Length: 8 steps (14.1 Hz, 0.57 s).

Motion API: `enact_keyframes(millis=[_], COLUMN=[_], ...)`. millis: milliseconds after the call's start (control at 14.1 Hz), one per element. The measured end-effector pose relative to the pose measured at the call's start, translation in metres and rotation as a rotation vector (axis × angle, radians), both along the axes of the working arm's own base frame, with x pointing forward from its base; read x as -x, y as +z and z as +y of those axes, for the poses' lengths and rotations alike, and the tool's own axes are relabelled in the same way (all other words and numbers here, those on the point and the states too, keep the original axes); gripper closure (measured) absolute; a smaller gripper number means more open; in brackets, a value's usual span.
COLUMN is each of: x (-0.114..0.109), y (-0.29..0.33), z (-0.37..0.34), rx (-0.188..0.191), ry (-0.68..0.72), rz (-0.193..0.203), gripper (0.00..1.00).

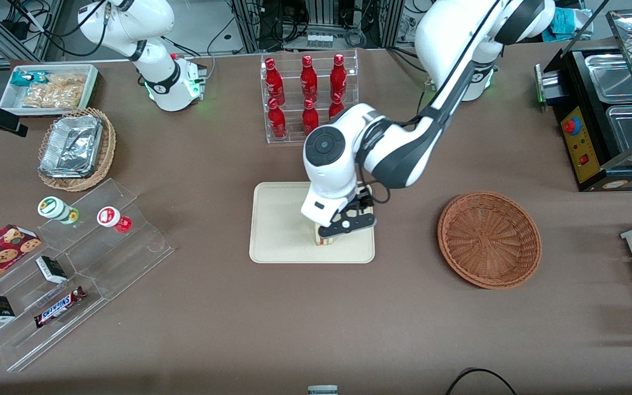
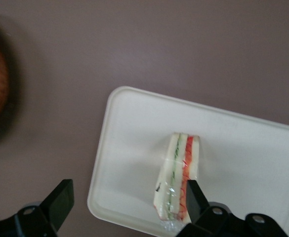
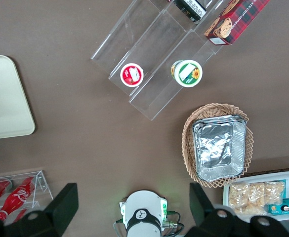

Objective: Place sandwich from basket to tray

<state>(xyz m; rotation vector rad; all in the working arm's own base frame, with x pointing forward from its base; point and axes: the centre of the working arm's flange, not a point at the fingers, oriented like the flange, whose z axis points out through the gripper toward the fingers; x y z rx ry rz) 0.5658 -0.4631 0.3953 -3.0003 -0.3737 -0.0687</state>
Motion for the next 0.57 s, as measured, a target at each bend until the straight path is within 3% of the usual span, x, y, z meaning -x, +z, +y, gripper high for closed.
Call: enact_keyframes(millis=[142, 283, 566], x=[-0.019, -0.039, -0.062], y=[0.03, 0.05, 0.072], z=[0.036, 0.087, 0.21], rx=[-0.008, -0.023, -0.066], ry=[0.06, 0.101, 0.072], rz=[-0.02, -0.004, 0.113], gripper=[0.0, 0.0, 0.0])
